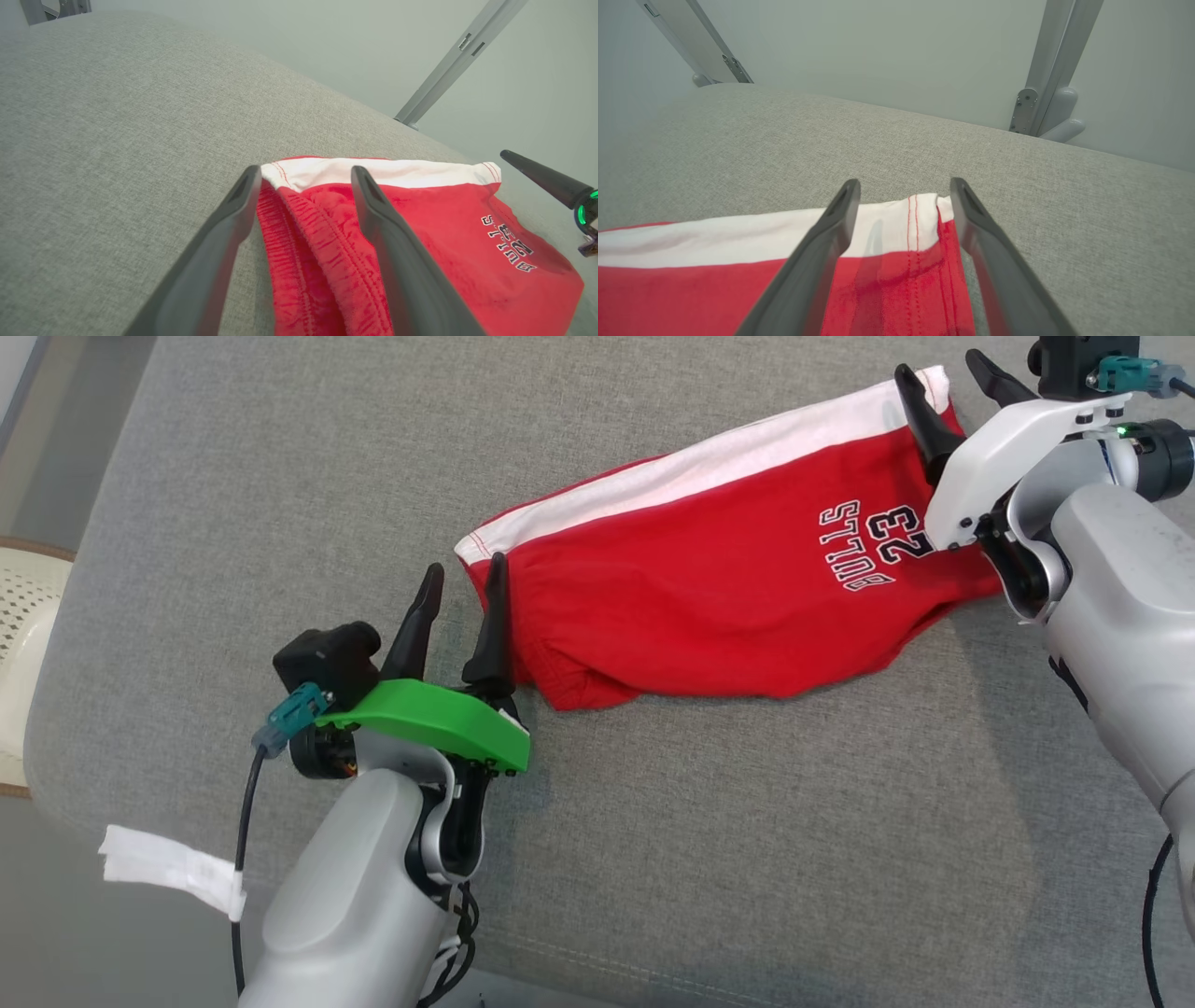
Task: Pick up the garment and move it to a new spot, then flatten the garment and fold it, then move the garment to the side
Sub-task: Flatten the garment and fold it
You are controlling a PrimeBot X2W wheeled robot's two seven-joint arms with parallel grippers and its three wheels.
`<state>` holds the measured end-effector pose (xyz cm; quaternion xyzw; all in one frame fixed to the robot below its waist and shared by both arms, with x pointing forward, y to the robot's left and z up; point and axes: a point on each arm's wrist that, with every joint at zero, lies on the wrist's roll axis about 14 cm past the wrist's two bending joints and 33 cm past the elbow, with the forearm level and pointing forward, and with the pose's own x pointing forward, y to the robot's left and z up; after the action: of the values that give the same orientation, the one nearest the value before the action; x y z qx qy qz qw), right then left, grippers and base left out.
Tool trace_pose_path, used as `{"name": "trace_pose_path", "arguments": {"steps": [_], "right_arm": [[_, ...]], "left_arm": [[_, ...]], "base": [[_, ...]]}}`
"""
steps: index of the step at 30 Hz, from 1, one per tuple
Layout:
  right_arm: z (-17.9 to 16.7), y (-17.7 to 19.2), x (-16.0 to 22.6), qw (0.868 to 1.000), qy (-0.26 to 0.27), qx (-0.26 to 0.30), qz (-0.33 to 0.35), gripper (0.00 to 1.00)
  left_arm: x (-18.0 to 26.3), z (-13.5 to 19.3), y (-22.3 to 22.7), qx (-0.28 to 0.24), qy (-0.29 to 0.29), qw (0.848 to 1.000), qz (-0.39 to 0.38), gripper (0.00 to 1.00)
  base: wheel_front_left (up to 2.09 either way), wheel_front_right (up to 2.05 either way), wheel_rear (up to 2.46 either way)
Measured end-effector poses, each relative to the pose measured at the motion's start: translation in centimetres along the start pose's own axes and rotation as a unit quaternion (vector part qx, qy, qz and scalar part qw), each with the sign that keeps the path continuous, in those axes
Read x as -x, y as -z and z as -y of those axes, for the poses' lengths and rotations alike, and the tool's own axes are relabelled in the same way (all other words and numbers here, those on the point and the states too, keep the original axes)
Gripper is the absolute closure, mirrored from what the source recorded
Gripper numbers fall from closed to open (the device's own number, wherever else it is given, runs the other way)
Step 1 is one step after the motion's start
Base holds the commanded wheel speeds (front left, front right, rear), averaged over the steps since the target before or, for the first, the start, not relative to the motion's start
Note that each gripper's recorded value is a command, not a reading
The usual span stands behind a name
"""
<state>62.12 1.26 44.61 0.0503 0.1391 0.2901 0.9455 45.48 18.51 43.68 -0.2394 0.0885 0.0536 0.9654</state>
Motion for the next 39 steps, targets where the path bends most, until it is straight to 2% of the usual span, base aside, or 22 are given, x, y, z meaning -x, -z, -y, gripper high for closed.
{"name": "trace_pose_path", "arguments": {"steps": [6, 13, 20, 26, 32, 33, 34, 35, 37, 38, 39], "right_arm": [[0.6, -1.5, 1.4, 1.0, -0.002, 0.022, 0.01, 0.0], [2.5, -0.6, 4.3, 0.999, 0.018, 0.033, -0.026, 0.0], [2.8, 2.5, 6.5, 0.995, 0.029, 0.001, -0.091, 0.0], [1.8, 4.8, 6.8, 0.991, 0.024, -0.019, -0.132, 0.0], [0.9, 6.3, 6.4, 0.986, 0.022, -0.037, -0.159, 0.0], [0.7, 6.5, 6.4, 0.986, 0.022, -0.04, -0.163, 0.3], [0.6, 6.7, 6.4, 0.985, 0.022, -0.041, -0.169, 0.54], [0.5, 6.8, 6.3, 0.984, 0.022, -0.041, -0.172, 0.64], [0.5, 7.0, 6.3, 0.983, 0.025, -0.044, -0.177, 0.93], [0.5, 7.0, 6.3, 0.983, 0.026, -0.046, -0.178, 1.0], [0.4, 7.0, 6.3, 0.982, 0.028, -0.05, -0.178, 1.0]], "left_arm": [[1.4, 0.5, -2.0, -0.027, 0.011, 0.999, 0.044, 0.0], [3.8, 0.2, -4.3, -0.06, 0.009, 0.994, 0.092, 0.0], [6.7, -2.2, -6.0, -0.087, -0.027, 0.988, 0.124, 0.0], [8.7, -4.6, -6.7, -0.088, -0.067, 0.985, 0.135, 0.0], [9.7, -5.8, -7.1, -0.087, -0.084, 0.983, 0.141, 0.0], [9.8, -5.9, -7.2, -0.087, -0.086, 0.982, 0.141, 0.0], [9.9, -6.0, -7.2, -0.087, -0.088, 0.982, 0.142, 0.0], [9.9, -6.1, -7.3, -0.086, -0.089, 0.982, 0.142, 0.0], [10.0, -6.1, -7.4, -0.085, -0.09, 0.982, 0.143, 0.0], [10.0, -6.1, -7.4, -0.085, -0.09, 0.982, 0.144, 0.0], [10.0, -6.1, -7.4, -0.085, -0.09, 0.982, 0.144, 0.0]], "base": [[0.0, 0.0, 0.0], [0.0, 0.0, 0.0], [0.0, 0.0, 0.0], [0.0, 0.0, 0.0], [0.0, 0.0, 0.0], [0.0, 0.0, 0.0], [0.0, 0.0, 0.0], [0.0, 0.0, 0.0], [0.0, 0.0, 0.0], [0.0, 0.0, 0.0], [0.0, 0.0, 0.0]]}}
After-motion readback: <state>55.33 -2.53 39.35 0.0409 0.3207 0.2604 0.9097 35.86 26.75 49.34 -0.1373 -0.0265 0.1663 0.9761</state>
